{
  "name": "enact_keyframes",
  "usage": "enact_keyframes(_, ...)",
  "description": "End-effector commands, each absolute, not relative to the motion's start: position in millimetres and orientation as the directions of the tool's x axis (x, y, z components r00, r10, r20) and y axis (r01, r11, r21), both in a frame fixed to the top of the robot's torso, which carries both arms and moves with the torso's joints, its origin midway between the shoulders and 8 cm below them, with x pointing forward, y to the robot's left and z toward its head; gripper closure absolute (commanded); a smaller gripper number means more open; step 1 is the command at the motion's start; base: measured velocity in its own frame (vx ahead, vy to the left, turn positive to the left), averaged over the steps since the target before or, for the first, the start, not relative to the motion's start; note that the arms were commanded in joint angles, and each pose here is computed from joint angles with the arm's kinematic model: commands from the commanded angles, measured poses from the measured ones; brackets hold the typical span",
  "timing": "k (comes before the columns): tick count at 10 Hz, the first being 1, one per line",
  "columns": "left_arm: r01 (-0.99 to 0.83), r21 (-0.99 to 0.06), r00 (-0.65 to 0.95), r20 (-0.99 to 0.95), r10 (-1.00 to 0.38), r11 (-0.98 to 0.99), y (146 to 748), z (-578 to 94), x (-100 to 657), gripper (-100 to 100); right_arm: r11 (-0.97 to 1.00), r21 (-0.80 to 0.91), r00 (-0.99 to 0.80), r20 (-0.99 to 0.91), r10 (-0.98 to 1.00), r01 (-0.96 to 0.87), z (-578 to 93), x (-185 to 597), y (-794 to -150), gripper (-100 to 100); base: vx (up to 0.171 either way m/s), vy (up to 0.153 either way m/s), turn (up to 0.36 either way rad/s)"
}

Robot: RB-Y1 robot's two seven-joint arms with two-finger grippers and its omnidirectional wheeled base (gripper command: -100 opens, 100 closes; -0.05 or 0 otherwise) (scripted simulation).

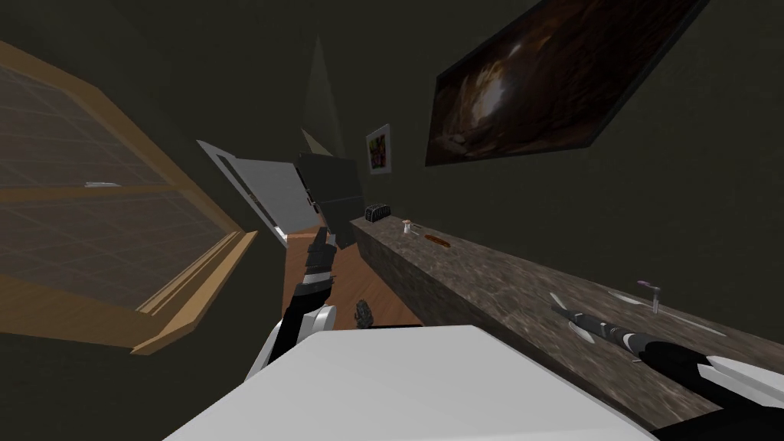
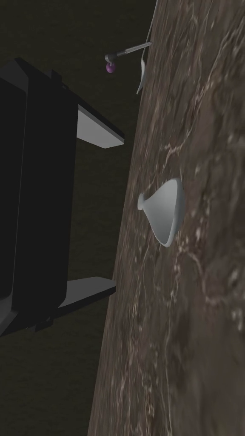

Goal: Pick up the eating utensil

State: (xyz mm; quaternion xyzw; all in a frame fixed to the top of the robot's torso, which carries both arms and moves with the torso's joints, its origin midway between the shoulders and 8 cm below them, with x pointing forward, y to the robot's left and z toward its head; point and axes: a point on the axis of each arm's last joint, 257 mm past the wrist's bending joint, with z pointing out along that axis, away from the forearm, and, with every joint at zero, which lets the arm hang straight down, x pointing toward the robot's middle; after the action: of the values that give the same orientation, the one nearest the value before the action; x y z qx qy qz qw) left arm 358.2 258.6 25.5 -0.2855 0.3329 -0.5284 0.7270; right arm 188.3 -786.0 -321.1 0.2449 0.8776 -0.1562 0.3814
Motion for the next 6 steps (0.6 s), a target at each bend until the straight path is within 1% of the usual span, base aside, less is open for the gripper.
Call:
enact_keyframes(1, 0.578, -0.767, 0.220, -0.182, -0.958, 0.279, 259, 25, 358, 0, 0.830, -0.067, -0.577, -0.749, 0.325, 0.554, -324, 194, -787, -100, -0.027, 0.024, 0.077)
enact_keyframes(2, 0.578, -0.767, 0.220, -0.182, -0.958, 0.279, 259, 25, 358, 0, 0.822, -0.091, -0.588, -0.743, 0.319, 0.562, -324, 184, -795, -100, -0.022, 0.021, 0.067)
enact_keyframes(3, 0.578, -0.767, 0.220, -0.182, -0.958, 0.279, 259, 25, 358, 0, 0.825, -0.052, -0.569, -0.749, 0.340, 0.563, -327, 195, -790, -100, -0.030, 0.019, 0.072)
enact_keyframes(5, 0.578, -0.767, 0.220, -0.182, -0.958, 0.279, 259, 25, 358, 0, 0.814, -0.089, -0.586, -0.738, 0.333, 0.575, -328, 179, -801, -100, -0.021, 0.012, 0.028)
enact_keyframes(6, 0.578, -0.767, 0.220, -0.182, -0.958, 0.279, 259, 25, 358, 0, 0.812, -0.063, -0.575, -0.737, 0.354, 0.580, -332, 184, -798, -100, -0.023, 0.013, 0.074)
